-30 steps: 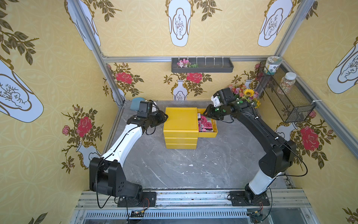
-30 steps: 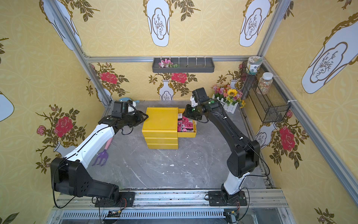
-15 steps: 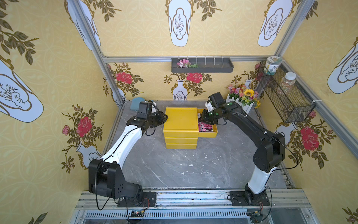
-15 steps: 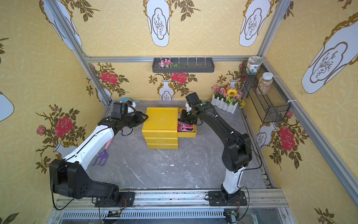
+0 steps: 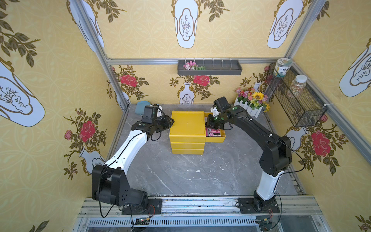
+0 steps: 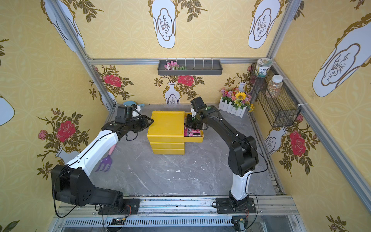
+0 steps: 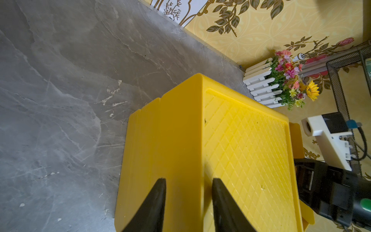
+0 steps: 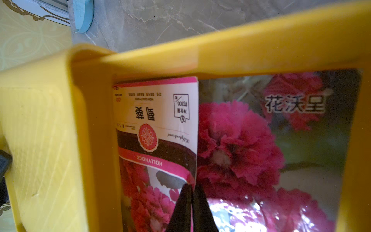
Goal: Take the seed bags out of the drawer
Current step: Pick up the seed packet from the drawer.
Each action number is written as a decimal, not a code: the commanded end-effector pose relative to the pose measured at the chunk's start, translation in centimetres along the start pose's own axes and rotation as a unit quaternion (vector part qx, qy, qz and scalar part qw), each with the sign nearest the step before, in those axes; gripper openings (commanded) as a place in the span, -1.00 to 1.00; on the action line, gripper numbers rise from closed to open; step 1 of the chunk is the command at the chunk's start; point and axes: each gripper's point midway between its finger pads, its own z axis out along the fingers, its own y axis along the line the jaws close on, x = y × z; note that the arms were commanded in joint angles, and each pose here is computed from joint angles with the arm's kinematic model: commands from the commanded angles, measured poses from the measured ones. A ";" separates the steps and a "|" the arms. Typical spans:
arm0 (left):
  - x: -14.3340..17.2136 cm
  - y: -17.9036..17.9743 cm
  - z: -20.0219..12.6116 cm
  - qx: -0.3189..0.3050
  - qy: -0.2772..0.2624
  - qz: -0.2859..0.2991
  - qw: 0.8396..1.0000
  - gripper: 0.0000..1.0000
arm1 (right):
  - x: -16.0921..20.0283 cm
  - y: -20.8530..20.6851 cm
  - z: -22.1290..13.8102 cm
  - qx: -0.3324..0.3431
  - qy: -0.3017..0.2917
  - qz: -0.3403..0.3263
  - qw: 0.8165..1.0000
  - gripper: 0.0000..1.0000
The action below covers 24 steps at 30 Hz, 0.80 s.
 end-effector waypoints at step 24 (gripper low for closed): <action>2.9 2.6 0.4 -0.049 0.053 -0.020 0.997 -0.16 | -4.8 -2.3 -11.9 0.016 -0.114 -0.035 0.993 -1.00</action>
